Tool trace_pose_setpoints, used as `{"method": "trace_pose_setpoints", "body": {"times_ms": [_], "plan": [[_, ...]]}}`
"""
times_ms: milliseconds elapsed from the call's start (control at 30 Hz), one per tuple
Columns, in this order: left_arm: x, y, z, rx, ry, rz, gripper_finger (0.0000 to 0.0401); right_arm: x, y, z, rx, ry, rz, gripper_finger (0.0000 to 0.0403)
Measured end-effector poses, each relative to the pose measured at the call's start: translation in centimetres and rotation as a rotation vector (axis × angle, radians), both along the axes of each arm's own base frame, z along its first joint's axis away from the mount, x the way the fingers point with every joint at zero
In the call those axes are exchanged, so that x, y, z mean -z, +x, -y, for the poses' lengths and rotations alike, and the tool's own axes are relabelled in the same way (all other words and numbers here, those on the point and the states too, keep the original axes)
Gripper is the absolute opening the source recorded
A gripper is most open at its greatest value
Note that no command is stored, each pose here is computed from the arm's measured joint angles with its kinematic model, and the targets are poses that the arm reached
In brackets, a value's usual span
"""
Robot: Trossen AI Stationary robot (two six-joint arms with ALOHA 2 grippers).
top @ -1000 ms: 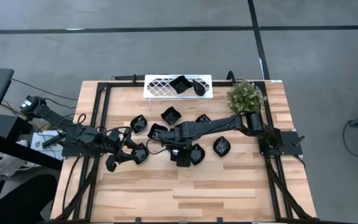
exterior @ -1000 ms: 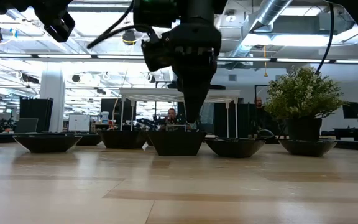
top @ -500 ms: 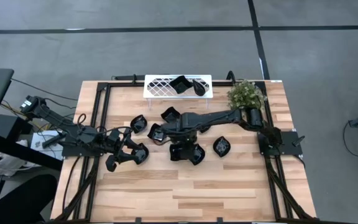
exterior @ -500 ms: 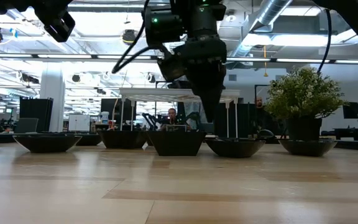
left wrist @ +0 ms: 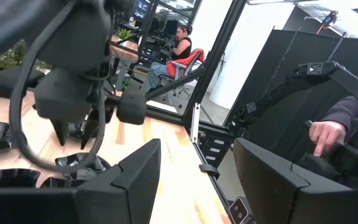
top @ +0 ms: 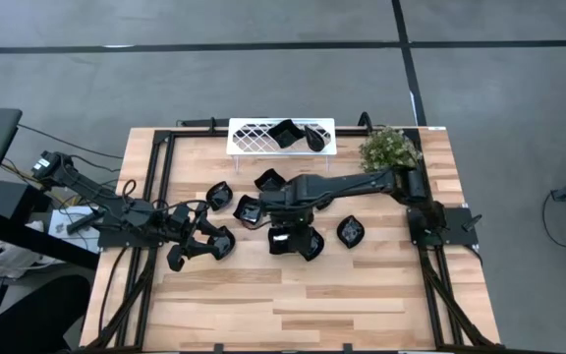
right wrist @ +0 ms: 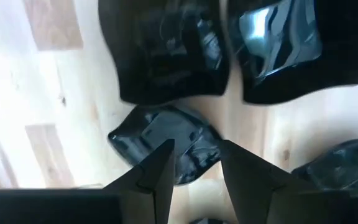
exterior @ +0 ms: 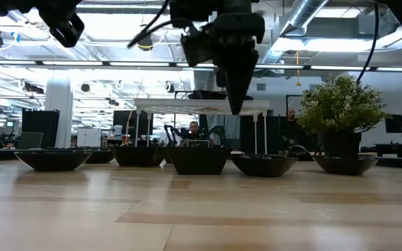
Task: Pick & Place Mini shaped plates
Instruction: Stack the distorted square plate on top of the other distorted square plate on the shelf
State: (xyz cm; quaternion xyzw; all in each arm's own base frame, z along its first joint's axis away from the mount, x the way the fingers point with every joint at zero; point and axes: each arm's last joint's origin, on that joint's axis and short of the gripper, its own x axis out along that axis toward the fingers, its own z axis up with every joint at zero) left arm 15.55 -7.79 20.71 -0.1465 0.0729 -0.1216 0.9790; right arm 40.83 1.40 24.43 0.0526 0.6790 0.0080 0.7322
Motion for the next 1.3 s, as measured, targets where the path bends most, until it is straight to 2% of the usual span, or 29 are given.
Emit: {"method": "trace_pose_setpoints", "body": {"times_ms": [233, 300, 400, 533, 1067, 1300], "plan": [[0.0, 0.0, 0.0, 0.0, -0.002, 0.0, 0.0205, 1.1, -2.8, 0.8, 0.129, 0.035, 0.074, 0.0121], [0.0, 0.0, 0.0, 0.0, 0.004, 0.001, 0.0205, 0.7, -3.3, 0.7, 0.168, 0.052, 0.149, 0.0123], [0.0, 0.0, 0.0, 0.001, 0.011, 0.004, 0.0205, 0.0, -3.6, 0.7, 0.196, 0.091, 0.254, 0.0122], [0.0, 0.0, 0.0, 0.001, 0.009, 0.006, 0.0205, 0.5, -3.6, 0.4, 0.195, 0.104, 0.308, 0.0122], [-0.2, 0.0, 0.0, -0.002, 0.002, 0.022, 0.0205, 5.4, -1.9, 0.3, 0.294, 0.123, 0.202, 0.0123], [-0.2, 0.0, 0.0, -0.004, 0.006, 0.026, 0.0205, 5.7, -1.6, 0.5, 0.322, 0.12, 0.214, 0.0123]]}}
